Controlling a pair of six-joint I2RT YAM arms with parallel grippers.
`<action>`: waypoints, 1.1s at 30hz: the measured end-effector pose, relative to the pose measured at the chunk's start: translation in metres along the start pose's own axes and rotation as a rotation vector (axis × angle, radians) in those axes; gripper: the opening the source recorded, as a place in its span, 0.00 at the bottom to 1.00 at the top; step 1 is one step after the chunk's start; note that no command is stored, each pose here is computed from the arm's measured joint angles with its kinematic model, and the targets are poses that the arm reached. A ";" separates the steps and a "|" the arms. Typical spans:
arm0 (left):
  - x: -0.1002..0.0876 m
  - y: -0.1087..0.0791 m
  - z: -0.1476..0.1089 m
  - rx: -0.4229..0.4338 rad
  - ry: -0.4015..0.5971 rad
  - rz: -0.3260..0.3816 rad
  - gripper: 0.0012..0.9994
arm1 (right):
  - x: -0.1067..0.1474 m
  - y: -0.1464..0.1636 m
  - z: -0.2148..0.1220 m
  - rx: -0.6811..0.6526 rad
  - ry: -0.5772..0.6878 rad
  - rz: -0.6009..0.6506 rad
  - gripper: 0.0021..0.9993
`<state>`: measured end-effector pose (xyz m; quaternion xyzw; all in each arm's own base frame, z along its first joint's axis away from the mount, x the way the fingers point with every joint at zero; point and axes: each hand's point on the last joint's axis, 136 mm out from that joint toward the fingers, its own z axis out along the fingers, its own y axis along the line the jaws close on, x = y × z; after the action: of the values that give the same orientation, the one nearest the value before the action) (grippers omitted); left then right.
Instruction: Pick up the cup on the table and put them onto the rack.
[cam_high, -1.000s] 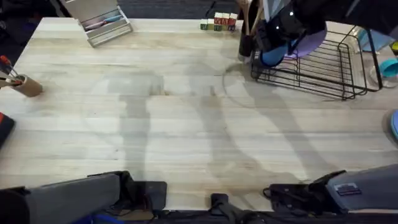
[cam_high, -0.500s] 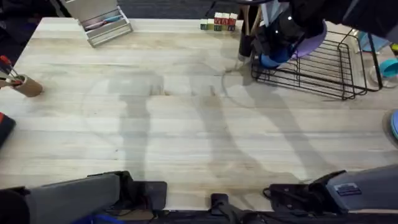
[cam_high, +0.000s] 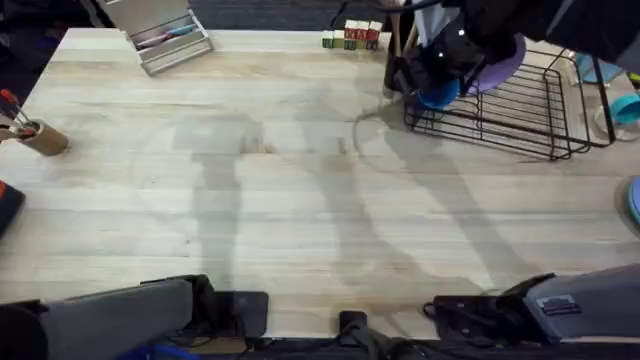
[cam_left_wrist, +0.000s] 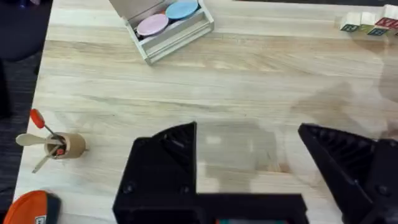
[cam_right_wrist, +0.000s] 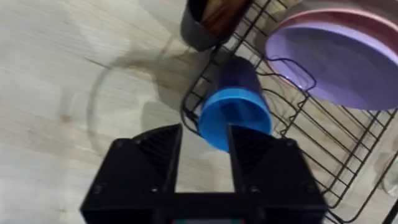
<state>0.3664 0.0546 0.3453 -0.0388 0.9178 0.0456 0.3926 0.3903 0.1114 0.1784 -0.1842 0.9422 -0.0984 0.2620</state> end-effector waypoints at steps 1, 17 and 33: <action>0.000 0.000 0.000 0.000 0.000 0.000 0.99 | 0.000 0.003 -0.001 -0.003 0.000 -0.007 0.45; 0.000 0.000 0.000 0.000 0.001 0.000 0.99 | 0.018 0.005 -0.084 -0.035 -0.082 -0.053 0.99; -0.005 -0.021 -0.066 0.069 -0.140 0.028 0.99 | 0.041 -0.040 -0.206 -0.044 -0.399 0.178 0.99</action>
<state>0.3246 0.0268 0.3933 -0.0089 0.8896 0.0220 0.4561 0.2607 0.0769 0.3443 -0.1218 0.8861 -0.0156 0.4469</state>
